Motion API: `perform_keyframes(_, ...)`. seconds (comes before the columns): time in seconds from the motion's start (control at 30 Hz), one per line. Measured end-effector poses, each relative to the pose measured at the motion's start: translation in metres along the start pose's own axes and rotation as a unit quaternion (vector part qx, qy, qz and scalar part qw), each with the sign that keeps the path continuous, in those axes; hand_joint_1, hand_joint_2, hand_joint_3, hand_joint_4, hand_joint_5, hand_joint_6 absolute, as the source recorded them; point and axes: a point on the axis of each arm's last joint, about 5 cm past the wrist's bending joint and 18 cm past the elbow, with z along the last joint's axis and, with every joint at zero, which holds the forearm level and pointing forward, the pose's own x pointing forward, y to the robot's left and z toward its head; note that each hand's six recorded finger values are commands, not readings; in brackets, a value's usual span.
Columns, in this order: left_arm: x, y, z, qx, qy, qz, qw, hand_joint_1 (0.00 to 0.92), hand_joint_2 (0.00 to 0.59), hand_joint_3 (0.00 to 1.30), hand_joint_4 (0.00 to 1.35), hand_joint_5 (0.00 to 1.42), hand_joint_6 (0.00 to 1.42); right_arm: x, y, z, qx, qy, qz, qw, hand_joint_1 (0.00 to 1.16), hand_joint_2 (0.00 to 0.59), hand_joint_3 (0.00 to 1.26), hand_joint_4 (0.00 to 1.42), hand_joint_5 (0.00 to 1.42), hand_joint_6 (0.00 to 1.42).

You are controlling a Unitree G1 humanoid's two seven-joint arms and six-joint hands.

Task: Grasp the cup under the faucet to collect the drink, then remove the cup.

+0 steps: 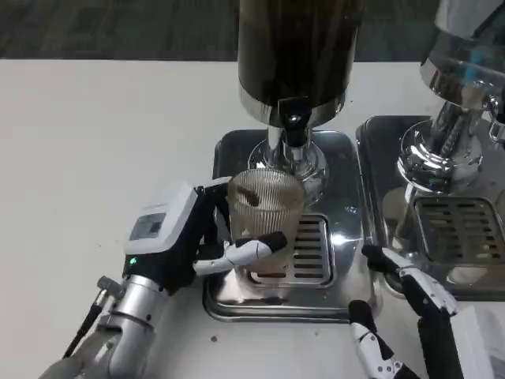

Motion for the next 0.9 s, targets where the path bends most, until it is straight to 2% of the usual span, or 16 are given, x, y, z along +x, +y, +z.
perform_keyframes(0.27,0.0047,-0.0005,0.0026,0.006,-0.015,-0.011,0.9998,0.165,0.142,0.59,0.72,0.94,1.11,0.0016,0.0051,0.0050,0.007,-0.011,0.005,0.9999,0.36,0.437,0.28,0.30,0.25,0.25)
perform_keyframes(0.33,0.0047,-0.0006,0.0028,0.006,-0.018,-0.013,0.9997,0.160,0.141,0.59,0.70,0.93,1.09,0.0022,0.0054,0.0053,0.007,-0.012,0.004,0.9999,0.36,0.437,0.28,0.30,0.25,0.25)
perform_keyframes(0.57,0.0037,-0.0001,0.0022,0.013,-0.027,-0.022,0.9993,0.105,0.128,0.51,0.59,0.77,0.84,0.0022,0.0065,0.0060,0.009,-0.013,0.002,0.9999,0.36,0.437,0.28,0.30,0.26,0.26)
perform_keyframes(0.9,0.0065,0.0024,0.0021,0.018,-0.029,-0.035,0.9988,0.036,0.107,0.39,0.42,0.58,0.69,0.0043,0.0096,0.0062,0.018,-0.015,0.005,0.9997,0.36,0.437,0.28,0.30,0.27,0.28)
